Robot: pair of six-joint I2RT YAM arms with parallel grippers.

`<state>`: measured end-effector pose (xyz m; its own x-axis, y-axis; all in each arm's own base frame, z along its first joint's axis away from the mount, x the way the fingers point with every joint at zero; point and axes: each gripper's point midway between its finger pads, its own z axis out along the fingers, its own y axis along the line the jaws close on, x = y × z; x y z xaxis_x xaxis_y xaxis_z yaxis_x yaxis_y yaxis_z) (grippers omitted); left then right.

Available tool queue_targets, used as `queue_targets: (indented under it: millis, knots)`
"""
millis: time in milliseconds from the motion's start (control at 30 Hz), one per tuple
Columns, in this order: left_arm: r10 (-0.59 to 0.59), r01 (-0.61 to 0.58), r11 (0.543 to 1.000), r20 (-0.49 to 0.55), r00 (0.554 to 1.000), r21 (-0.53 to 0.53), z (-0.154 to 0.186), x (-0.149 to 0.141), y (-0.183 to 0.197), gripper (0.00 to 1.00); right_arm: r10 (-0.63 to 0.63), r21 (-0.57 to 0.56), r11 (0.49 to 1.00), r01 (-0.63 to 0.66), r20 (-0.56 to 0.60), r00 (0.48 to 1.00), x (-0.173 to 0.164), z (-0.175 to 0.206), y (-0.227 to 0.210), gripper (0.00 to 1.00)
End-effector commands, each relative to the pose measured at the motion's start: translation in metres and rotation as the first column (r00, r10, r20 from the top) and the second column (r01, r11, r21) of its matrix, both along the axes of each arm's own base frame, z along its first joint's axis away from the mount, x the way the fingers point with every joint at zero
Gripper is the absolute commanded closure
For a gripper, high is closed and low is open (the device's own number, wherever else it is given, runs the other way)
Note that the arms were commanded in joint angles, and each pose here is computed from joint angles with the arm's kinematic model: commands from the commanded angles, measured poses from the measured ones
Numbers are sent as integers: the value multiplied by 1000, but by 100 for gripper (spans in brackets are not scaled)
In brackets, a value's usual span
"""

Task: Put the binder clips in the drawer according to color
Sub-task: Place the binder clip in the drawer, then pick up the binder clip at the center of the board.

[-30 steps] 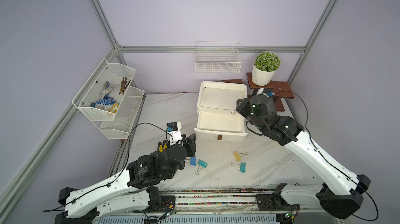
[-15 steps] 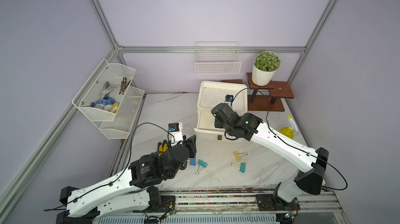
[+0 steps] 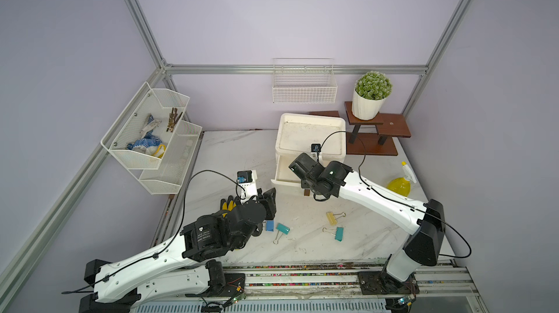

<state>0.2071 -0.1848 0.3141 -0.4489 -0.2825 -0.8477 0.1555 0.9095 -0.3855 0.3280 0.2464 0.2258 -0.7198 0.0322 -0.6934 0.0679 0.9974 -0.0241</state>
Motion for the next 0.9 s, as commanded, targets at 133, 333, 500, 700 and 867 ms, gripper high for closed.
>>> queue_targets:
  millis: [133, 333, 500, 700, 867]
  knots:
    - [-2, 3, 999, 22, 1000, -47, 18, 1, -1, 48, -55, 29, 998, 55, 16, 998, -4, 22, -17, 40]
    - [-5, 6, 999, 25, 1000, -53, 22, 1, -3, 48, -23, 117, 993, 10, 106, 994, -6, 69, -19, 20]
    - [-5, 7, 998, 29, 1000, -64, 26, 1, -2, 48, -85, 160, 986, 51, 210, 974, -20, 105, -58, 16]
    - [-6, 9, 997, 34, 999, -73, 29, 0, 0, 48, -232, 314, 938, 148, 250, 940, -67, 69, -138, 24]
    - [-1, 4, 997, 38, 999, -76, 29, 1, 0, 47, -239, 537, 826, 169, 62, 969, -102, -22, -129, 26]
